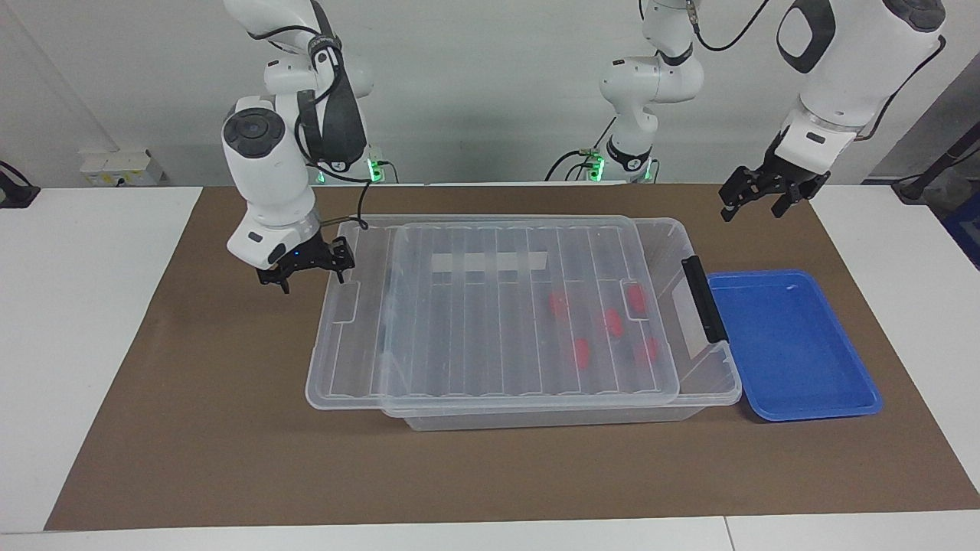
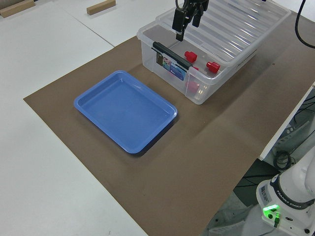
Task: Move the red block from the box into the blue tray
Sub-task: 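Slide the clear lid away from the blue tray with the right gripper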
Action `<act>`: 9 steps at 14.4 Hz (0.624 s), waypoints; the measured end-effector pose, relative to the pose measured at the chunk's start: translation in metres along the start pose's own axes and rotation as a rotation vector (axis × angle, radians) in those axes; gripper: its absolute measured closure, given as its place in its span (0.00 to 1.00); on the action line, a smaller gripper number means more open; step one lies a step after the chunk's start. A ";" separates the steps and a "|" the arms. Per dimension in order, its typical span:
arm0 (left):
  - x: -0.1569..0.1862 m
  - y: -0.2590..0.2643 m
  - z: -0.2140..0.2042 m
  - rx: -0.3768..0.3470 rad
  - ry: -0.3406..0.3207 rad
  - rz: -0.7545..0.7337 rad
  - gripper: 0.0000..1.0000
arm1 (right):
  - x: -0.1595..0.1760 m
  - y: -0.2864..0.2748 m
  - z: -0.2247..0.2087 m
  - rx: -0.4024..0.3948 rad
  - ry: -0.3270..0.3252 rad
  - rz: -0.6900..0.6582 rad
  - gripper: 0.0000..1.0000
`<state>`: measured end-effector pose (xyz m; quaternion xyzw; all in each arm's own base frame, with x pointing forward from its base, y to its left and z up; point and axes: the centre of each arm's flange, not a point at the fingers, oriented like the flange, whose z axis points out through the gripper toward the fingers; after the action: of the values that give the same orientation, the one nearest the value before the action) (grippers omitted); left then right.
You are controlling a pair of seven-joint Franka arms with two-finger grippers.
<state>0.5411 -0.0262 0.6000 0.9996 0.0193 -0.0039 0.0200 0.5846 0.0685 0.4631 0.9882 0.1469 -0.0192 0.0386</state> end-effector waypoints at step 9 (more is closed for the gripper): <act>0.000 0.000 -0.001 0.000 0.006 0.000 0.00 | -0.015 0.062 0.005 0.006 -0.007 -0.181 0.00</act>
<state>0.5415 -0.0264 0.6012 0.9996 0.0192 -0.0010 0.0202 0.5886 0.0045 0.4632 0.9709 0.2357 -0.0265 0.0342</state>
